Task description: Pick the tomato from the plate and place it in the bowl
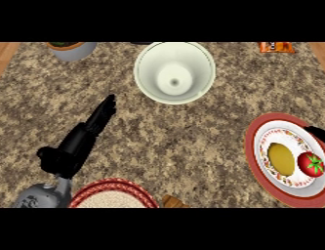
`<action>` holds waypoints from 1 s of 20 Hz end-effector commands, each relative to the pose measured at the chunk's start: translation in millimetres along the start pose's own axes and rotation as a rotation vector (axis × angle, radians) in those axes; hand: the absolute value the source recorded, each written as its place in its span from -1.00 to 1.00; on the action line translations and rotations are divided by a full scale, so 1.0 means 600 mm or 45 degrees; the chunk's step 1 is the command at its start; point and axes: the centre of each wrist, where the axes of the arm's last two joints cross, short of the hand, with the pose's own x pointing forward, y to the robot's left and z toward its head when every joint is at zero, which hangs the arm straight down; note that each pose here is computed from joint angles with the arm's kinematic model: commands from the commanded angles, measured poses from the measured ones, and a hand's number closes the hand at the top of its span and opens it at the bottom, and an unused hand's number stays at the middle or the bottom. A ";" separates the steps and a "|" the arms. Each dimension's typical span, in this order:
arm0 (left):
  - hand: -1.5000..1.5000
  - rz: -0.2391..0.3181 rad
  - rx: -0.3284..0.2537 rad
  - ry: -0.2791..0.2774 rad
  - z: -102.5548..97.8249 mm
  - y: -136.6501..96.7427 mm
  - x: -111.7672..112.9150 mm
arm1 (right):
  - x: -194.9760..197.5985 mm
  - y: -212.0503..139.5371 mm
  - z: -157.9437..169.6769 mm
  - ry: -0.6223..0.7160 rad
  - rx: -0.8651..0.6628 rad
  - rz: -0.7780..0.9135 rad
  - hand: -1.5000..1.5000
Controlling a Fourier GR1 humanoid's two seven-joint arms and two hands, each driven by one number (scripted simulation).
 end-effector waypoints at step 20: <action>0.00 0.003 0.000 -0.004 -0.010 -0.005 -0.010 | -0.065 0.068 -0.091 0.068 -0.019 -0.013 -1.00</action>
